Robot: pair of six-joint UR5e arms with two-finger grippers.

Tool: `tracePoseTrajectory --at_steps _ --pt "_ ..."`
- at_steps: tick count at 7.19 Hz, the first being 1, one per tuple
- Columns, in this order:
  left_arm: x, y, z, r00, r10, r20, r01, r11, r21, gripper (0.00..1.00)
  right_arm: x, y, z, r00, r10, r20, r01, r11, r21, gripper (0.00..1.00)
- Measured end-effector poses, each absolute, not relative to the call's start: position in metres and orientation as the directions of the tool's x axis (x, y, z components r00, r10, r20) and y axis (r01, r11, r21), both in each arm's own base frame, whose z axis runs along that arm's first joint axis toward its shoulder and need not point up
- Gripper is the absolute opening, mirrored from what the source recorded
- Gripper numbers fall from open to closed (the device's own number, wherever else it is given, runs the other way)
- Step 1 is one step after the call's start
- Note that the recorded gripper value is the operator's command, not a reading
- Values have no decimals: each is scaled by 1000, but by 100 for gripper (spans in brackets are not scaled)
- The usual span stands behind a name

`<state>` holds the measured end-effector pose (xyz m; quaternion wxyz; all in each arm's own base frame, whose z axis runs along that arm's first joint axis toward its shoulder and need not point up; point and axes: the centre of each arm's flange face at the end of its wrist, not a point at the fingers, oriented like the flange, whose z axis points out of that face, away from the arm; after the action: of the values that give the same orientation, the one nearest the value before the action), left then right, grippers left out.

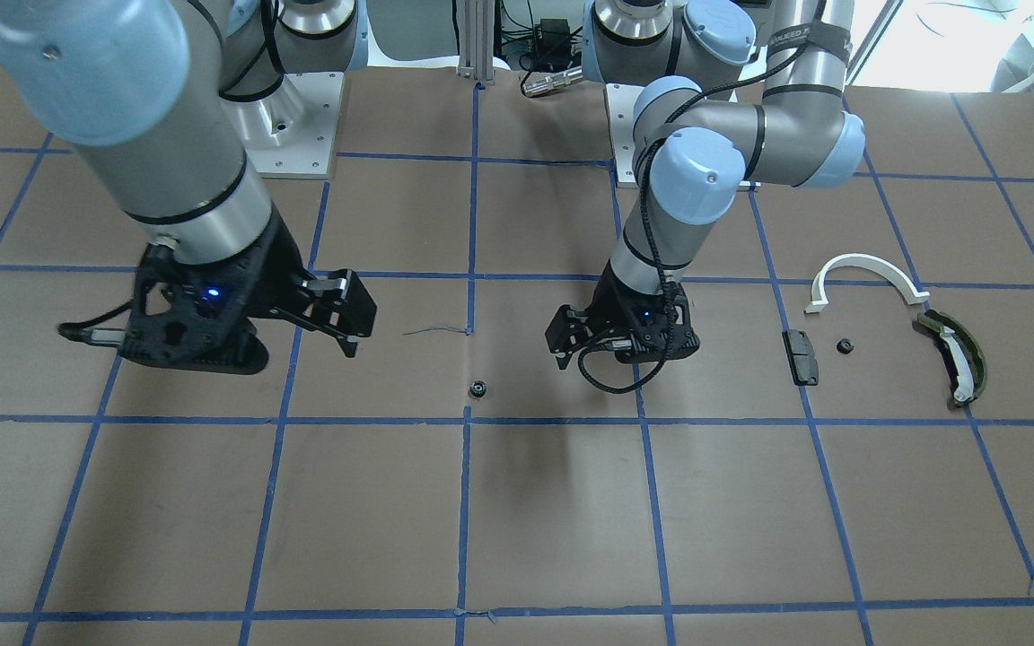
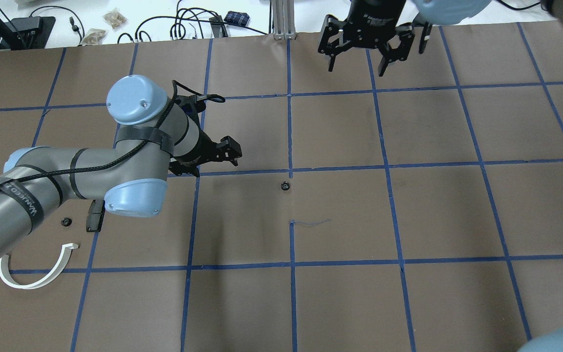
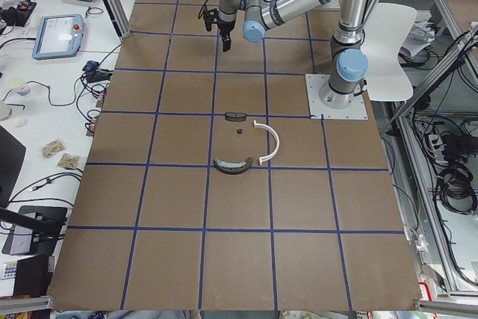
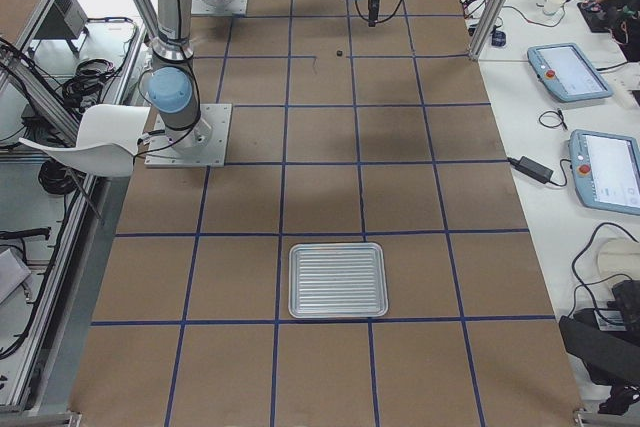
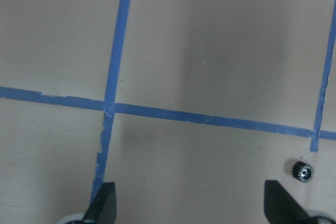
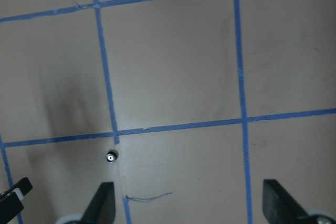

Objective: Place bearing gear from tray to pile

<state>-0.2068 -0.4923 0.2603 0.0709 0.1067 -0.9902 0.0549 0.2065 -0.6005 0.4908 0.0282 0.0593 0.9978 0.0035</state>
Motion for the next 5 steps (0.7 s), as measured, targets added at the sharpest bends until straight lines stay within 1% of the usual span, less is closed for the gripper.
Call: tracePoseTrajectory --at_steps 2,3,5 --pt "-256 -494 251 -967 -243 76 -250 962 -108 100 184 -588 522 -990 142 -8 142 990 17 100" --pt "-277 -499 244 -966 -251 57 -256 960 -109 100 182 -578 523 -990 143 3 143 989 27 100" --pt "-314 -507 225 -970 -240 23 -241 965 -106 100 173 -539 513 -987 158 8 159 987 29 100"
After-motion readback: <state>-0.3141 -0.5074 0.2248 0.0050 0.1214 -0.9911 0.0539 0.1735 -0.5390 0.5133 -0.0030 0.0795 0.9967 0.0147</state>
